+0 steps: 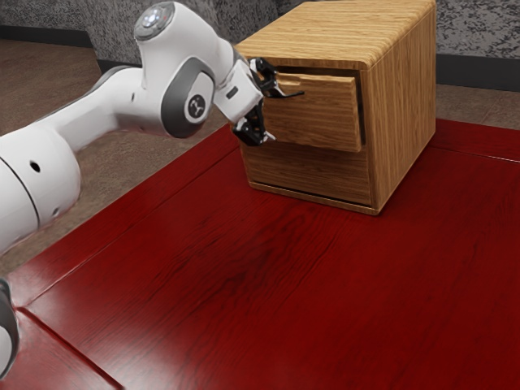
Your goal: Pull the drawer handle with one arm to open the drawer
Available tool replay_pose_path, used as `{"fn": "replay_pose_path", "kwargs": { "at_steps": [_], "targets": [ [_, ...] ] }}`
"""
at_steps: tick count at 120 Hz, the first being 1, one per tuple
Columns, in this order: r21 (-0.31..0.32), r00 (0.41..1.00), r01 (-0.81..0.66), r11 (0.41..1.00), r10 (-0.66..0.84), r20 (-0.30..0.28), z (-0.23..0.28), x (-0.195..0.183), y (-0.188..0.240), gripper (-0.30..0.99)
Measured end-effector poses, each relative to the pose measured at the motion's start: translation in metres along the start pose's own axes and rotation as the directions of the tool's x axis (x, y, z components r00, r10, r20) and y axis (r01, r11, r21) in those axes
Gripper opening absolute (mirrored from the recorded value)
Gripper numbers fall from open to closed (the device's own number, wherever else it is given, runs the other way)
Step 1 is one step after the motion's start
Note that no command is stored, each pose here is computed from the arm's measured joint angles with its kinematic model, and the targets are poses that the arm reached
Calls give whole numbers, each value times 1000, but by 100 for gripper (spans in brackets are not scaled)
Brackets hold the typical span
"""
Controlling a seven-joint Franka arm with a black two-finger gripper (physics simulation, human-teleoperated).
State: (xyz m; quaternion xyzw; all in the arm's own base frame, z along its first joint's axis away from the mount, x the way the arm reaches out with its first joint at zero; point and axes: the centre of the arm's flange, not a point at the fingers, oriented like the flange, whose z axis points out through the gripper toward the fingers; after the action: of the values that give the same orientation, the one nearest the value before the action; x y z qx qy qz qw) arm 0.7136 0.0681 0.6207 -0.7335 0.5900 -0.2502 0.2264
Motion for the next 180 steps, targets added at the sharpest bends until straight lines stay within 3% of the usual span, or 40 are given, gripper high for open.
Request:
{"fn": "replay_pose_path", "kwargs": {
  "at_steps": [82,157,162,174,180],
  "targets": [
    [-28,999,18,999,-17,30,-71,-10,76,70],
    [7,999,42,999,-42,35,-146,-15,156,69],
    [36,999,41,998,-42,28,-158,-13,151,69],
    [193,1000,29,981,-27,-16,-245,8,136,69],
    [175,996,84,981,-78,-43,-284,15,153,69]
  ]
}}
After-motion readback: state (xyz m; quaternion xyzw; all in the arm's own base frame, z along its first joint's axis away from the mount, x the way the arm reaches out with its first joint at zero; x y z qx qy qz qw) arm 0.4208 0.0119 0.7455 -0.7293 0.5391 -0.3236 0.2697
